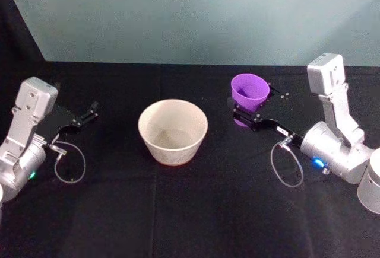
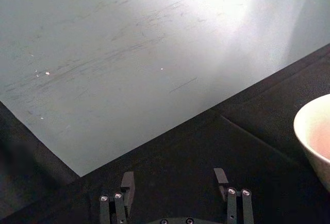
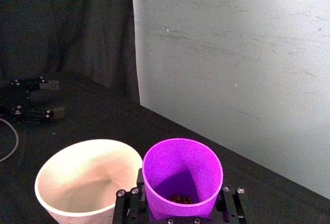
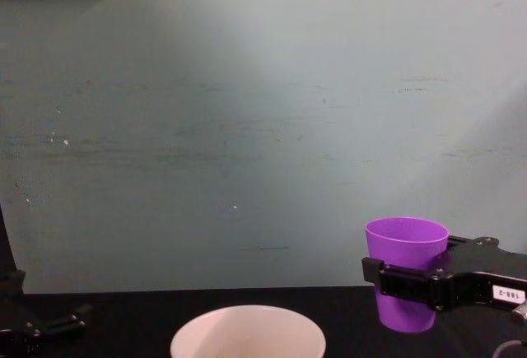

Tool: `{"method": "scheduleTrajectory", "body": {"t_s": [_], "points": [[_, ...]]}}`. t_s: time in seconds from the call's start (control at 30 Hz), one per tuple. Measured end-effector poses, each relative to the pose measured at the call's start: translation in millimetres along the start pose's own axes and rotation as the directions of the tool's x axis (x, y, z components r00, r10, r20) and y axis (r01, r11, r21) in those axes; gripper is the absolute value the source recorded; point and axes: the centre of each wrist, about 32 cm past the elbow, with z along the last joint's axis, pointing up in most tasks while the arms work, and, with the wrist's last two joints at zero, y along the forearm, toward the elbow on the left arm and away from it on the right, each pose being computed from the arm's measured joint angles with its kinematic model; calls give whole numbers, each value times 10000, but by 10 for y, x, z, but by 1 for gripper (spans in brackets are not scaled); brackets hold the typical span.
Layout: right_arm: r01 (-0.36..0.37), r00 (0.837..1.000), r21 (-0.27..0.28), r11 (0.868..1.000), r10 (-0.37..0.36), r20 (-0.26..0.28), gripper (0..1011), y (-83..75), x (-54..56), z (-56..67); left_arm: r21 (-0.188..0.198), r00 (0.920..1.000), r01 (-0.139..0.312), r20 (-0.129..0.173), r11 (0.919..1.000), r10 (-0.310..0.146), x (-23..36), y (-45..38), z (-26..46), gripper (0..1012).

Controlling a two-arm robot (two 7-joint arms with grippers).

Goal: Pick up the cup and pour the mung beans from the cup into the bowl.

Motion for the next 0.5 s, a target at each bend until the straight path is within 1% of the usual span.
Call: {"method": "scheduleTrajectory", "body": {"t_s": [0.5], "points": [[-12,10000,0,10000,12,-1,726,0,0,0,0,10000,1,0,10000,-1,0,0,0,1000]]}}
